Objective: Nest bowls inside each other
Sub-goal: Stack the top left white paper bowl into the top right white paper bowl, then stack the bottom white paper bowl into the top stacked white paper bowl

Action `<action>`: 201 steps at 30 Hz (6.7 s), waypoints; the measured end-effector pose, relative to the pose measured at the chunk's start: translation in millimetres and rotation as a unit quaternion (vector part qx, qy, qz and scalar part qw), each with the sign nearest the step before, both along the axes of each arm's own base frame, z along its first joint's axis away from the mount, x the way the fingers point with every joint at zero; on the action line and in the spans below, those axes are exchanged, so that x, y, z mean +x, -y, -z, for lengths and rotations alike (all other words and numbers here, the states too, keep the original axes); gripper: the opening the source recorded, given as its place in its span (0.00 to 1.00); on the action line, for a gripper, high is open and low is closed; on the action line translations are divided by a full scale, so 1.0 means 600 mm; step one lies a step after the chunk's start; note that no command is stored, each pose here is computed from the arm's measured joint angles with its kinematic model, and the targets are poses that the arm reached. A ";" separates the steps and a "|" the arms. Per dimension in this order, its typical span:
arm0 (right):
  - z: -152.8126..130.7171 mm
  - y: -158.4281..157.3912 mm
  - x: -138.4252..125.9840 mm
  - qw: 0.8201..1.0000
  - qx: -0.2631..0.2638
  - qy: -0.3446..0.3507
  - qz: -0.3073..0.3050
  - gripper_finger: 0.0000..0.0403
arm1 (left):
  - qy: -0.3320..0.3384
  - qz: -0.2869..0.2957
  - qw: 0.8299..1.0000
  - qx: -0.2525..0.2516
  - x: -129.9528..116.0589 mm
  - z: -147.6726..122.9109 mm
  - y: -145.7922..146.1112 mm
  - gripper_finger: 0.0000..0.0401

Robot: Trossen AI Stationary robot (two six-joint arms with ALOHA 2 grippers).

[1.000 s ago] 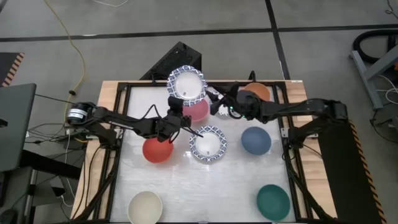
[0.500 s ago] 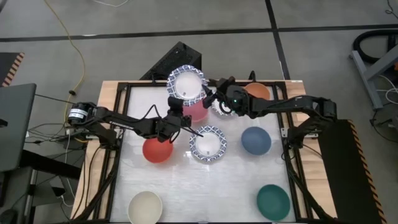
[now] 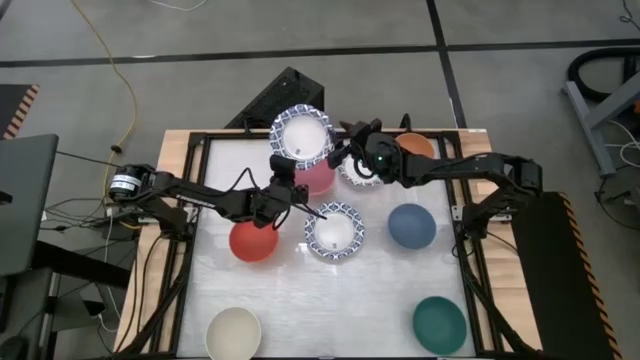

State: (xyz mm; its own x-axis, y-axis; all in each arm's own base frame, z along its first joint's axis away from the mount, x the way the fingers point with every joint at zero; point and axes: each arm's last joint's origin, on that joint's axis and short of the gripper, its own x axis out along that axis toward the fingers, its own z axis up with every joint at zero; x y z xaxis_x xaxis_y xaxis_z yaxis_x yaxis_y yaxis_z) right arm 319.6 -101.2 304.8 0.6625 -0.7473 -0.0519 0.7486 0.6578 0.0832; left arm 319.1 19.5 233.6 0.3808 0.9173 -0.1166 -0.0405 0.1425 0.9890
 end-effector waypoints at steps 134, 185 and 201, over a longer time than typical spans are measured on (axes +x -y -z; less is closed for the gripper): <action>0.160 -0.020 -0.198 0.938 0.334 -0.026 -0.093 0.54 | 0.374 0.245 0.744 -0.497 -0.113 -0.127 0.104 0.58; 0.258 -0.158 -0.039 0.874 0.377 -0.288 -0.106 0.34 | 0.334 0.208 0.706 -0.588 -0.120 -0.105 0.111 0.58; 0.141 -0.147 -0.068 0.896 0.375 -0.202 -0.124 0.02 | 0.337 0.205 0.704 -0.590 -0.120 -0.105 0.111 0.58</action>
